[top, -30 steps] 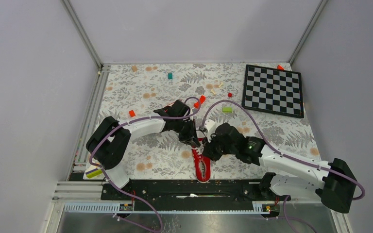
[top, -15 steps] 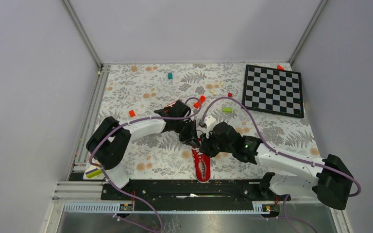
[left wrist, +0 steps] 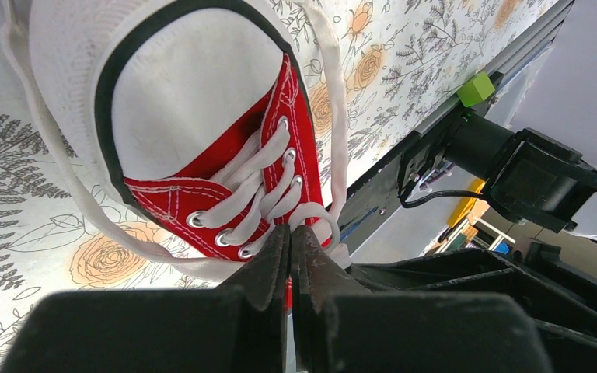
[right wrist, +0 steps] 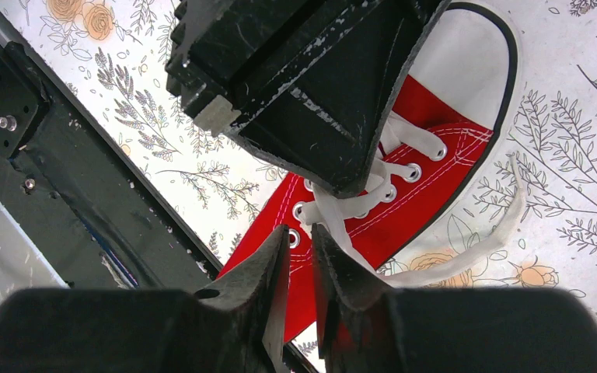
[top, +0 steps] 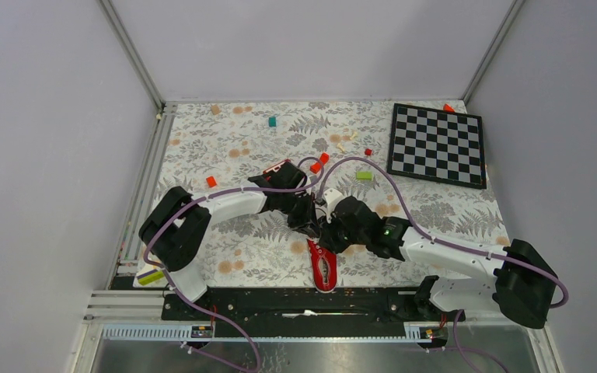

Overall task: Tie the shoes
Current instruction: Cross the shoelace with the shoelace.

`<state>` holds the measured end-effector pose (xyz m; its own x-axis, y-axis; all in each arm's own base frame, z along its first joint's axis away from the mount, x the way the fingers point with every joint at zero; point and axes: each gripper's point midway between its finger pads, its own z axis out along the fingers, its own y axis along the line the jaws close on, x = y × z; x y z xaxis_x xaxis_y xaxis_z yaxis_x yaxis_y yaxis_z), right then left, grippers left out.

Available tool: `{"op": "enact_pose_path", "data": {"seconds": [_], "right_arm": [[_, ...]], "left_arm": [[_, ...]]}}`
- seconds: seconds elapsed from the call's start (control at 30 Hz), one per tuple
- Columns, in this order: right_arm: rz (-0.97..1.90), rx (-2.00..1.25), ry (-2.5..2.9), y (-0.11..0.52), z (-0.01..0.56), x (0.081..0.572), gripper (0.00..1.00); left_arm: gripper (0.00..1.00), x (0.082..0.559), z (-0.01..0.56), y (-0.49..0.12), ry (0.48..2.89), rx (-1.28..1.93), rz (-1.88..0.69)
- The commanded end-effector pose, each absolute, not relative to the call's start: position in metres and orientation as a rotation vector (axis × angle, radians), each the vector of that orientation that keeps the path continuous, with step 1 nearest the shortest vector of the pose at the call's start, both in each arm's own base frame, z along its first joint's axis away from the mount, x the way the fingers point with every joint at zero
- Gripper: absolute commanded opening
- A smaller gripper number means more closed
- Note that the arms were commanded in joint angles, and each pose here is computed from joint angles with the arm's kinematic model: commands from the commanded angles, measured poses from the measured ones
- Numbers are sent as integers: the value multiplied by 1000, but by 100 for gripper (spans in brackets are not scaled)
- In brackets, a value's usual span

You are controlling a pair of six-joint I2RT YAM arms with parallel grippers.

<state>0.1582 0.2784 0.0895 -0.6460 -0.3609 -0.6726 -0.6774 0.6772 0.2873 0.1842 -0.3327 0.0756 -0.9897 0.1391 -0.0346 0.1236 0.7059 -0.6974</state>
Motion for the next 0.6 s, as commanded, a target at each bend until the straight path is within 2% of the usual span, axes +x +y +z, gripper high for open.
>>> {"op": "enact_pose_path", "data": {"seconds": [0.0, 0.57], "right_arm": [[700, -773, 2289, 280, 90, 164, 24], [579, -705, 2297, 267, 74, 179, 22]], "left_arm": [[0, 196, 89, -345, -2907, -278, 1251], [0, 194, 90, -349, -2900, -294, 1254]]}}
